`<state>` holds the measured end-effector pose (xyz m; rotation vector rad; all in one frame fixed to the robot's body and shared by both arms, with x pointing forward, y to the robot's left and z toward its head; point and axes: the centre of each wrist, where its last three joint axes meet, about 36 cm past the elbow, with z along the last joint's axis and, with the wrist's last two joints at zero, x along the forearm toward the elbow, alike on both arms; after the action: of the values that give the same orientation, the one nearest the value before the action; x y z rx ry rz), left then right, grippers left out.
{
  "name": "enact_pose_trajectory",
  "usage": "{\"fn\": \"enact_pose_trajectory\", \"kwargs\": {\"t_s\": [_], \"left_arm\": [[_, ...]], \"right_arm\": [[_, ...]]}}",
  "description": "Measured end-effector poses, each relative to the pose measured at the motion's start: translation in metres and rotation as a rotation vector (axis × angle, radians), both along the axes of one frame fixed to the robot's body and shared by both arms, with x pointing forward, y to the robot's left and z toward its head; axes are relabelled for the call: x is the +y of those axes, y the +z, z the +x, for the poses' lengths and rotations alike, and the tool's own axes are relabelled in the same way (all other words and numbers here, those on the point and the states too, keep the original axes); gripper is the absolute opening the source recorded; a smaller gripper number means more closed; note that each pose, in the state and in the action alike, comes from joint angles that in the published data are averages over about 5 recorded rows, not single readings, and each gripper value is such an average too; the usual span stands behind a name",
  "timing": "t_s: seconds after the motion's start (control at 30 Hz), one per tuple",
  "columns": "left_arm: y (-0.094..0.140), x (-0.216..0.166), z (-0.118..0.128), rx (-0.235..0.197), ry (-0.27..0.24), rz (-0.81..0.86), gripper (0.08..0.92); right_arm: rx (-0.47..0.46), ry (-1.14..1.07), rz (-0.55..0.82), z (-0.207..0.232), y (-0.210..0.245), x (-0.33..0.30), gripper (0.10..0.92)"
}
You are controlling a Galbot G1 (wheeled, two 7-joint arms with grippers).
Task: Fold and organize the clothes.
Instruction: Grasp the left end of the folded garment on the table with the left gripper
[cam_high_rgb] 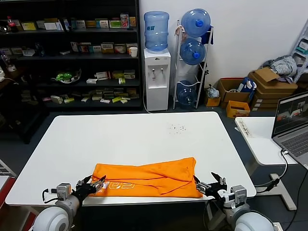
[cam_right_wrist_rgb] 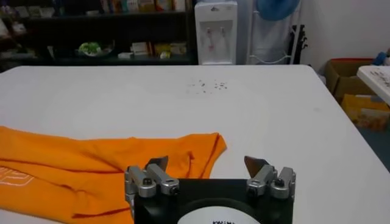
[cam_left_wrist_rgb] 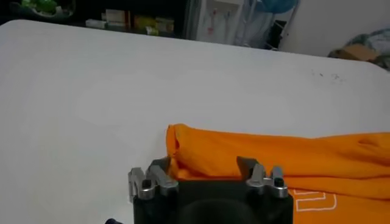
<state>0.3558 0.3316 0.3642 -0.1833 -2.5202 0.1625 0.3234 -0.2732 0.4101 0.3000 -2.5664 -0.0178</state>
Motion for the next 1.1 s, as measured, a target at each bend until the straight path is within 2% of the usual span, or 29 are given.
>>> {"fn": "enact_pose_trajectory", "kwargs": {"t_s": [0.13, 0.6, 0.7, 1.1], "left_arm": [[-0.001, -0.002, 0.002, -0.001, 0.004, -0.008, 0.818], [-0.022, 0.007, 0.018, 0.025, 0.048, -0.002, 0.814], [-0.024, 0.010, 0.019, 0.028, 0.054, 0.001, 0.757], [-0.026, 0.010, 0.016, 0.039, 0.052, -0.002, 0.411]], "right_arm": [[0.001, 0.002, 0.002, -0.001, -0.001, 0.002, 0.823], [0.002, 0.005, 0.001, -0.001, -0.001, 0.003, 0.823], [0.002, 0.005, 0.001, -0.001, -0.001, 0.003, 0.823], [0.004, 0.006, -0.002, -0.001, -0.002, 0.003, 0.823]]}}
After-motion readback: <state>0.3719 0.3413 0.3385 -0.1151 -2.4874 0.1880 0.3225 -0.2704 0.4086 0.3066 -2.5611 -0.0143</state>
